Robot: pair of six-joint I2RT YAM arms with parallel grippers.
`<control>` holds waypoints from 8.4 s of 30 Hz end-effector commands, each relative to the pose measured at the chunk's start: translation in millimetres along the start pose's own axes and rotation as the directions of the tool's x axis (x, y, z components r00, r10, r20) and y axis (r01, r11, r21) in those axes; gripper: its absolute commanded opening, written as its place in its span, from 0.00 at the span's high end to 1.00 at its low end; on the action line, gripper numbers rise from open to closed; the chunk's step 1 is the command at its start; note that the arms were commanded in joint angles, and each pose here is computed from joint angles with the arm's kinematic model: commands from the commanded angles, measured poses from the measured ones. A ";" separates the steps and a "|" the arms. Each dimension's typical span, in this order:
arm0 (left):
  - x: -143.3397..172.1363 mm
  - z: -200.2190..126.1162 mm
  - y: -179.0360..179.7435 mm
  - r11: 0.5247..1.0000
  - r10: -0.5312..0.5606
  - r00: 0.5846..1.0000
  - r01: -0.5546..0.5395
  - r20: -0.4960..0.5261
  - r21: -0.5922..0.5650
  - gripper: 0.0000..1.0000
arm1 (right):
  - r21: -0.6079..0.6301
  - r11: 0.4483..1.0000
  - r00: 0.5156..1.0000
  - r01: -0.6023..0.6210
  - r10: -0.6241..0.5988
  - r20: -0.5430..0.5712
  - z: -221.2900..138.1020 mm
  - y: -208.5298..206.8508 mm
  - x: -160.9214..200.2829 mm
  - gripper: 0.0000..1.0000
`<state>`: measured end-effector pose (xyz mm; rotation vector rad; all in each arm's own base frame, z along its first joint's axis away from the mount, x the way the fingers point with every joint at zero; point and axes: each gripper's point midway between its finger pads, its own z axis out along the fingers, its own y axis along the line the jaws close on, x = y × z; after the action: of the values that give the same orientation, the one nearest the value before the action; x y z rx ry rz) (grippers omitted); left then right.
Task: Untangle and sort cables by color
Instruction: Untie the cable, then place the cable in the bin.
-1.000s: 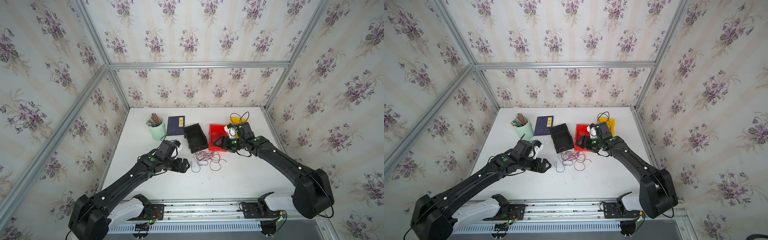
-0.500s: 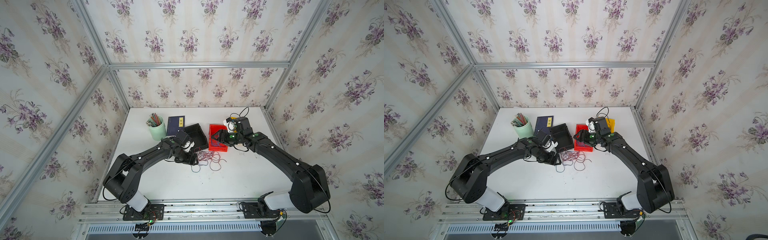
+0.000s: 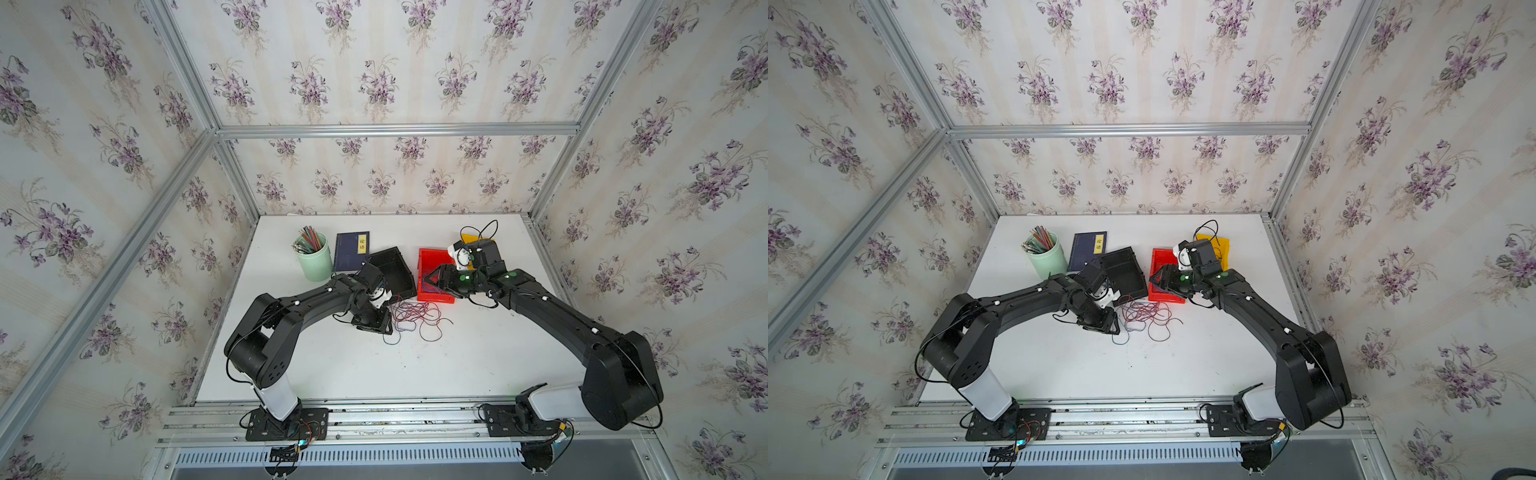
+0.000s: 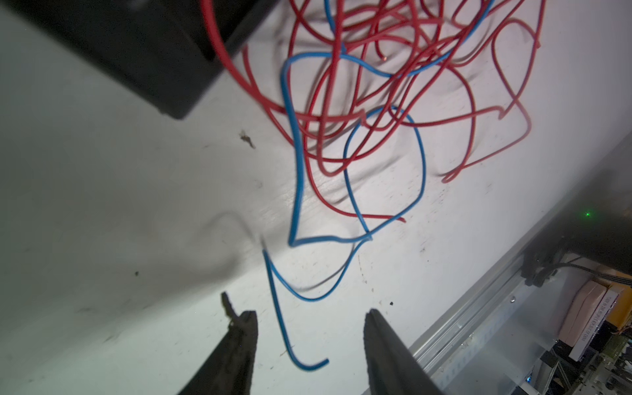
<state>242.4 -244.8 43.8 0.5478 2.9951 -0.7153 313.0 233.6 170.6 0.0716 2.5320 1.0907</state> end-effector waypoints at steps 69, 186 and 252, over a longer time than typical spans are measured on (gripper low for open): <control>-63.4 -338.9 -160.9 0.944 0.226 0.687 -0.329 0.690 0.019 1.00 | -0.074 0.144 0.162 0.987 -0.896 0.413 25.4 105.2 45.7 0.45; -12.3 -251.9 -59.0 0.939 0.330 0.491 -0.263 0.806 -0.223 0.03 | 0.322 0.716 0.561 0.620 -0.691 0.456 -59.7 36.3 -131.8 1.00; -112.9 -215.4 -118.1 0.877 0.400 0.490 -0.450 0.775 -0.169 0.04 | 0.572 0.474 0.738 0.669 -0.517 -0.433 10.6 -118.7 -75.3 0.40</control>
<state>314.2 -263.6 282.0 0.6380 1.9805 -0.6785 396.7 159.9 99.6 -0.7124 2.6502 -0.0576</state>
